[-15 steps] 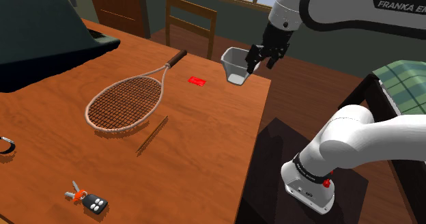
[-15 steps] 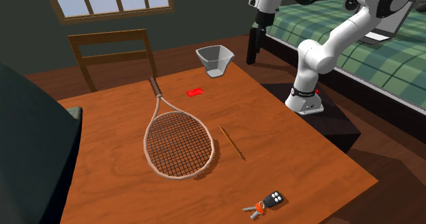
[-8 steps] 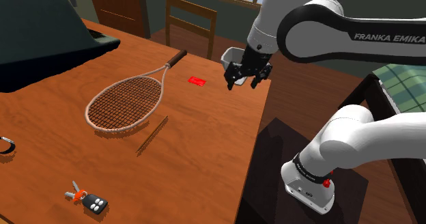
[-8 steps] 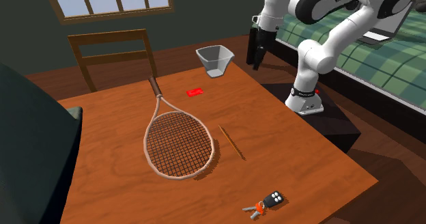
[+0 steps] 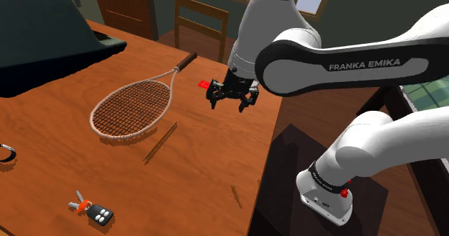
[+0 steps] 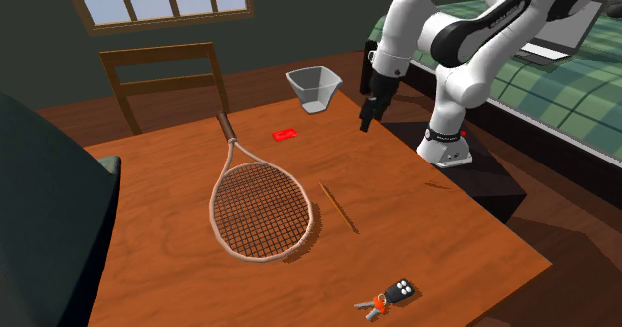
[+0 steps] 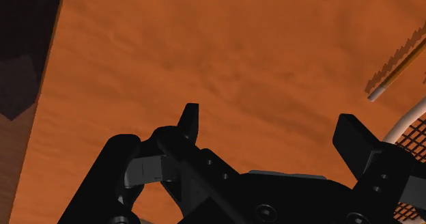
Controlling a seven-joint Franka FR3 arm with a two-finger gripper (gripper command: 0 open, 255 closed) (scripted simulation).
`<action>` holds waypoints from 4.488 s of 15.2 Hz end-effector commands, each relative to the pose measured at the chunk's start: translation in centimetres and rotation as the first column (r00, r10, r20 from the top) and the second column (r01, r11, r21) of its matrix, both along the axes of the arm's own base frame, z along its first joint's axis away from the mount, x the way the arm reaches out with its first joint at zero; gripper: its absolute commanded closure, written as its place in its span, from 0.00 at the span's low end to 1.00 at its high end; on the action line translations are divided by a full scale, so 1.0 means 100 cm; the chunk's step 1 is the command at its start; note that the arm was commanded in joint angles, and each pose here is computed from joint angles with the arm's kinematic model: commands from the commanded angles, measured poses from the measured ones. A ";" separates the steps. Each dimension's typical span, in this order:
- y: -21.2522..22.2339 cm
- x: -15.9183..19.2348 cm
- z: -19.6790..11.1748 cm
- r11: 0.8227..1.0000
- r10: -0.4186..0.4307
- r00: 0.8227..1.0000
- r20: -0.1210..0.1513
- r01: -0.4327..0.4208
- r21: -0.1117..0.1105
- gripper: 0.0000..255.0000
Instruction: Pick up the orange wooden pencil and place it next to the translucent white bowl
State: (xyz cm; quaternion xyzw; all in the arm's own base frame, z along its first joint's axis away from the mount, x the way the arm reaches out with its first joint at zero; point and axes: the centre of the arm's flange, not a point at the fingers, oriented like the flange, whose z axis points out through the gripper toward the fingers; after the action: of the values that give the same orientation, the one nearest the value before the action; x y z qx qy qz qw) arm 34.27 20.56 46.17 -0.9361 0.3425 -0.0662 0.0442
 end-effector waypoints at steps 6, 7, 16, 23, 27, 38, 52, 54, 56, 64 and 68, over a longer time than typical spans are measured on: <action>0.070 0.038 -0.040 0.977 -0.206 0.978 0.012 0.205 0.056 0.00; 0.079 0.045 -0.045 0.970 -0.235 0.972 0.013 0.233 0.064 0.00; 0.148 0.109 -0.084 0.885 -0.454 0.891 0.010 0.449 0.125 0.00; 0.151 0.118 -0.123 0.885 -0.454 0.891 0.010 0.449 0.125 0.00; 0.151 0.118 -0.123 0.885 -0.454 0.891 0.010 0.449 0.125 0.00; 0.151 0.118 -0.123 0.885 -0.454 0.891 0.010 0.449 0.125 1.00; 0.151 0.118 -0.065 0.885 -0.454 0.891 0.010 0.449 0.125 1.00; 0.151 0.118 -0.054 0.885 -0.454 0.891 0.010 0.449 0.125 1.00; 0.151 0.118 -0.044 0.885 -0.454 0.891 0.010 0.449 0.125 1.00; 0.151 0.118 -0.001 0.885 -0.454 0.891 0.010 0.449 0.125 1.00; 0.151 0.118 0.020 0.885 -0.454 0.891 0.010 0.449 0.125 1.00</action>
State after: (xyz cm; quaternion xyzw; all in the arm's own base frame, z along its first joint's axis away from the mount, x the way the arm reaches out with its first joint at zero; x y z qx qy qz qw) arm 46.15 35.64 47.73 -0.8249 0.5532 -0.0725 0.0904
